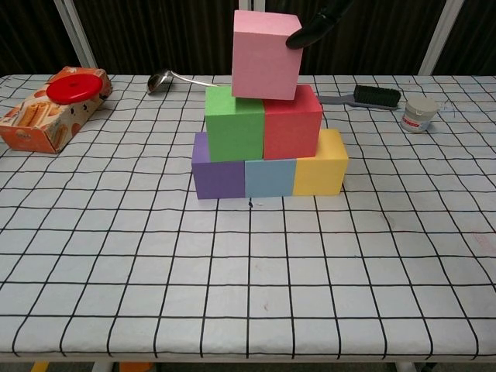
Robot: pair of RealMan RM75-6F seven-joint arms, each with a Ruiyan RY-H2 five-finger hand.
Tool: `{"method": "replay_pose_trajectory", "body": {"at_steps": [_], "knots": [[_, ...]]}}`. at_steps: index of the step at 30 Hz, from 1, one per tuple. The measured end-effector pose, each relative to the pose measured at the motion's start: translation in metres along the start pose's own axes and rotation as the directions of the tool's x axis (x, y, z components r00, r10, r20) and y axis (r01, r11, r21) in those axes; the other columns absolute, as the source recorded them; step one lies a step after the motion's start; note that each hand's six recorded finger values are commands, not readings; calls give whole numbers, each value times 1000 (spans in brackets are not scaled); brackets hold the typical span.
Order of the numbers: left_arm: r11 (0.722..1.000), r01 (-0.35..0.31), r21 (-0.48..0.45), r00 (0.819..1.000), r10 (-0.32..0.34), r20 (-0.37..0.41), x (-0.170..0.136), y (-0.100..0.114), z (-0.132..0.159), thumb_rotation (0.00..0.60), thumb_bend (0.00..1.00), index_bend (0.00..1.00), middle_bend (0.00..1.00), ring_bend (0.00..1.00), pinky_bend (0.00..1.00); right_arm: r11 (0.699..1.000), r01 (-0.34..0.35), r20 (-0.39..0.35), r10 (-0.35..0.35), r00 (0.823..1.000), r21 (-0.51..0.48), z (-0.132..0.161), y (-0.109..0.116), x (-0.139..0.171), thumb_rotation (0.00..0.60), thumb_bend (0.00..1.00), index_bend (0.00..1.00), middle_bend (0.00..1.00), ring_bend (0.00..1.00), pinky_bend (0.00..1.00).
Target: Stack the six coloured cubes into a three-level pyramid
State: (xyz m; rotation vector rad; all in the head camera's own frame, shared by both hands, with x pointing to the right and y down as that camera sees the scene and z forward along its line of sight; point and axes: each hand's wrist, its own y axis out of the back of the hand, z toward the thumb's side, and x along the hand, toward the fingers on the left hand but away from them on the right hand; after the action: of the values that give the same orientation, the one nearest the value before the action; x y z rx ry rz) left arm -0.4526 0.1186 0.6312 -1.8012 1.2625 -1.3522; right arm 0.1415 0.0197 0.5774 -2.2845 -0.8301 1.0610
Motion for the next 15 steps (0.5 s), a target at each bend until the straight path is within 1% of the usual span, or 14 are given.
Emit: {"method": "replay_pose_trajectory", "body": {"at_steps": [5,12,15], "knots": [[1000,4,-2,1000,-4,0,0,-1,0,600,0,123,183,33,107,1000,1,5,-1,1000,31,5,1,-2,600,167,0,498,42,0],[1000,13,2,1000,-13,-8,0,-3,-2,600,0,123,183,33,107,997,-13,-1,13,1000,70,5,-5,-4,600,167,0,497,42,0],[1000,12,2,1000,-12,-8,0,-3,-2,600,0,123,183,33,107,997,-13,-4,13,1000,72,5,-6,-4,600,167,0,498,42,0]]}}
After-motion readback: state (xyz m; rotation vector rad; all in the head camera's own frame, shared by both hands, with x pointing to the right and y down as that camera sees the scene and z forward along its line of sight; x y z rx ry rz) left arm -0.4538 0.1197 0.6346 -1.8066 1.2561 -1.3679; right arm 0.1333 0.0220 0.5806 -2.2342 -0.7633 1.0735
